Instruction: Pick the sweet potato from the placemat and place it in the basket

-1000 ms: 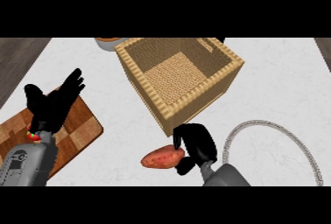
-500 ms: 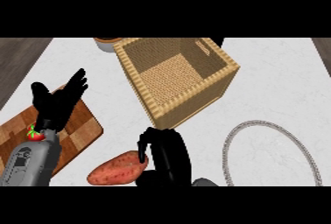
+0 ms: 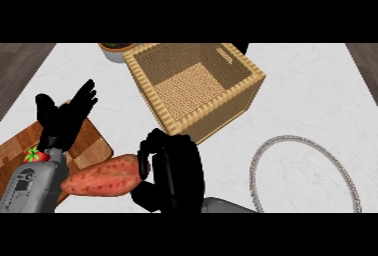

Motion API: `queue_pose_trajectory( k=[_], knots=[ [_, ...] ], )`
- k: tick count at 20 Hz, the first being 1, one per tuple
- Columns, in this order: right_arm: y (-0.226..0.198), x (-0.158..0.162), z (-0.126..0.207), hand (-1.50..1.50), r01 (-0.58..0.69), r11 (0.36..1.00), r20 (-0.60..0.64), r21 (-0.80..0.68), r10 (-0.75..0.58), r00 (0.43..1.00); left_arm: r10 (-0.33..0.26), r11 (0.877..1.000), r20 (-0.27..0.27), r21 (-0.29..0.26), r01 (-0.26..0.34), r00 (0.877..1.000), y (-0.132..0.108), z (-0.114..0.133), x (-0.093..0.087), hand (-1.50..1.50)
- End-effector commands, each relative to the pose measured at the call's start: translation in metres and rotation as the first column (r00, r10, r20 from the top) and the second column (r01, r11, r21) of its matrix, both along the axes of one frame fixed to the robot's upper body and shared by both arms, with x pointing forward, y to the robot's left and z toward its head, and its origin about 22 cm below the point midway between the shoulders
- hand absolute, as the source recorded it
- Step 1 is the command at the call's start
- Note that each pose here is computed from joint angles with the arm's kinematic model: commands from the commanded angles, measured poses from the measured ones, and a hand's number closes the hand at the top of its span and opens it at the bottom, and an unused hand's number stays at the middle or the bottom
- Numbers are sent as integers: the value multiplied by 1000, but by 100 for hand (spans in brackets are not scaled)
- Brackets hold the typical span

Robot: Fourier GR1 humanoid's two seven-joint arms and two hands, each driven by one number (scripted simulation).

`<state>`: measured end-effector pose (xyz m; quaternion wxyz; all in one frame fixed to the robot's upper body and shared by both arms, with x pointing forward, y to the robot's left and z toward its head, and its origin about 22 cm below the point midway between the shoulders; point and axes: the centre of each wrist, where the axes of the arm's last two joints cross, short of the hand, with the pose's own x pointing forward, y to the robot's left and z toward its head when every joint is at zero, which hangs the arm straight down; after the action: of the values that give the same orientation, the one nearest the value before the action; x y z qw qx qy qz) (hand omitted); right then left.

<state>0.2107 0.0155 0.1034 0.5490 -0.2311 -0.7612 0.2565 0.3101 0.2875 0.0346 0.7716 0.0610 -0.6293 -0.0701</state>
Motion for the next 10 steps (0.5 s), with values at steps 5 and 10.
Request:
queue_pose_trajectory(
  k=[5,10],
  knots=[
    [22,28,65,150,176,984,59,28,-177,982,-1,1000,14,-1,1,1000,-1,7,6,0],
    [35,49,102,150,275,961,104,31,-277,955,-2,1000,20,2,2,1000,-1,9,11,0]
  ],
)
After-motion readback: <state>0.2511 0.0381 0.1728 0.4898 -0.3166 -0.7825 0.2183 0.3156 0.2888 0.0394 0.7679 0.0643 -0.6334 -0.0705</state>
